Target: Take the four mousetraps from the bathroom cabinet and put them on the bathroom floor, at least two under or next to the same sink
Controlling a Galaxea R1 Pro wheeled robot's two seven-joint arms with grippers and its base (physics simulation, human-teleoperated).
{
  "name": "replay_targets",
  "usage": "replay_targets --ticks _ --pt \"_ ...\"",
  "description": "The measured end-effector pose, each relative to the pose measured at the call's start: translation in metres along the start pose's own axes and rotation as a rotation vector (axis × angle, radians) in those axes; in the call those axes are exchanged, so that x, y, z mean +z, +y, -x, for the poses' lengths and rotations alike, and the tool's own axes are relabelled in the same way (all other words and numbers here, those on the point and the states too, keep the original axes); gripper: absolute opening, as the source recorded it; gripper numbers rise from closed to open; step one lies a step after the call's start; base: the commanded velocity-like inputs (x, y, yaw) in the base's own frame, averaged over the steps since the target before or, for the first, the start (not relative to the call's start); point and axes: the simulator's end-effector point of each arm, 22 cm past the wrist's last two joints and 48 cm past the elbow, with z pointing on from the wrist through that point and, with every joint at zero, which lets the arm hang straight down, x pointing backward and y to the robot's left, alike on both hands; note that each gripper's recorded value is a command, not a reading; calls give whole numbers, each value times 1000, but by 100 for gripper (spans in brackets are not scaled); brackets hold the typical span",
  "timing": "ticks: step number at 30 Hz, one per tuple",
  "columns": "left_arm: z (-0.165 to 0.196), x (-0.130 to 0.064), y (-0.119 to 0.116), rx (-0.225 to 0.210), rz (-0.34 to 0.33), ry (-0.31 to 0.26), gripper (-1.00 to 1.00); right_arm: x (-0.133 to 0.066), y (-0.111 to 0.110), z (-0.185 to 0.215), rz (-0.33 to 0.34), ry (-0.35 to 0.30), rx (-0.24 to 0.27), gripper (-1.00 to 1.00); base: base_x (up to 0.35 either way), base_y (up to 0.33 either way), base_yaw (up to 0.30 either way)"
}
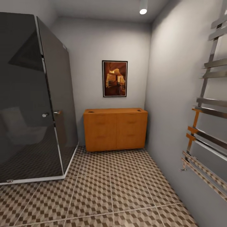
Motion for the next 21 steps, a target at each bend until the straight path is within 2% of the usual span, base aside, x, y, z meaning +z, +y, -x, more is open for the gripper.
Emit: replay_targets --ticks 21 --pt "0 0 0 0 0 -1 100 0 -1 0 1 -2 0 100 323 0 3"
